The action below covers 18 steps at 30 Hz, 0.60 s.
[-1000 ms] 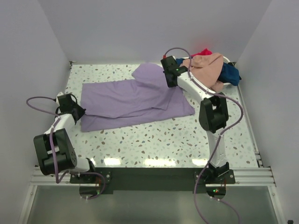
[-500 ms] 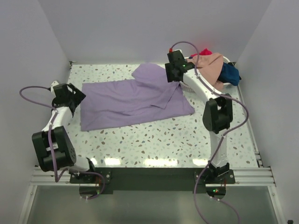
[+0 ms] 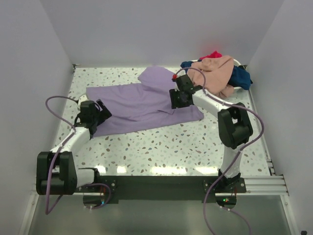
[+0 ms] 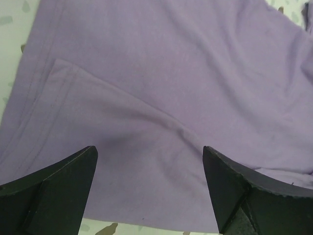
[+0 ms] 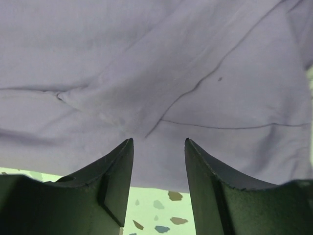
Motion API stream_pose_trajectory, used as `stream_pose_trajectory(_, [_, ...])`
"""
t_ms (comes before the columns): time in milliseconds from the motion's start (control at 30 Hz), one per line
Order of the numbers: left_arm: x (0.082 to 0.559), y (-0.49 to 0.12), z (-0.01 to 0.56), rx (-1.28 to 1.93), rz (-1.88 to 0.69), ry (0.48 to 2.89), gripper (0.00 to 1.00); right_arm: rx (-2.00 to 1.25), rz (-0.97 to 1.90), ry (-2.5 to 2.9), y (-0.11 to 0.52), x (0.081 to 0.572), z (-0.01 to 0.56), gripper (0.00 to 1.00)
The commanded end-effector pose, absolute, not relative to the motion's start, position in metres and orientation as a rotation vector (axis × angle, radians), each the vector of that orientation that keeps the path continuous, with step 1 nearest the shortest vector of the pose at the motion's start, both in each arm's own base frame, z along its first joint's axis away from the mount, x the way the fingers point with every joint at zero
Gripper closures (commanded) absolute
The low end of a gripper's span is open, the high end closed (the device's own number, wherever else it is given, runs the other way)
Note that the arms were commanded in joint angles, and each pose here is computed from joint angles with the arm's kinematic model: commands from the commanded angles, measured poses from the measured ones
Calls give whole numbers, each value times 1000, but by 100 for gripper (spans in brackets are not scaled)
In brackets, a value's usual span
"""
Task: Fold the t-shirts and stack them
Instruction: Fold the tshirt
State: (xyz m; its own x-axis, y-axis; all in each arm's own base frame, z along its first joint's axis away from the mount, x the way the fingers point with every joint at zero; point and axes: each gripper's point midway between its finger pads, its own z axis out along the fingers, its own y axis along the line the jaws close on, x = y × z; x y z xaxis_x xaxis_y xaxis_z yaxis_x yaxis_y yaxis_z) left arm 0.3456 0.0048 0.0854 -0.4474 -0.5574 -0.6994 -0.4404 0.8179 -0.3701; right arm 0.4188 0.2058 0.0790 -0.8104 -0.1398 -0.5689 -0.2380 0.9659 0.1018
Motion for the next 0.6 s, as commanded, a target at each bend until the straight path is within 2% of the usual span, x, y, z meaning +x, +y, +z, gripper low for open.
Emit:
stream_pose_trajectory(0, [349,-1,83,-710,-212,2061,6,-270,403,2476,237,423,80,51])
stream_pose_trajectory(267, [340,-6,45,-731,-233,2128,4,-275,398,2510,241,424,63,53])
stream_pose_trajectory(567, [338,-9,39,-737,-245,2141,3,-279,342,2566,239,417,39,53])
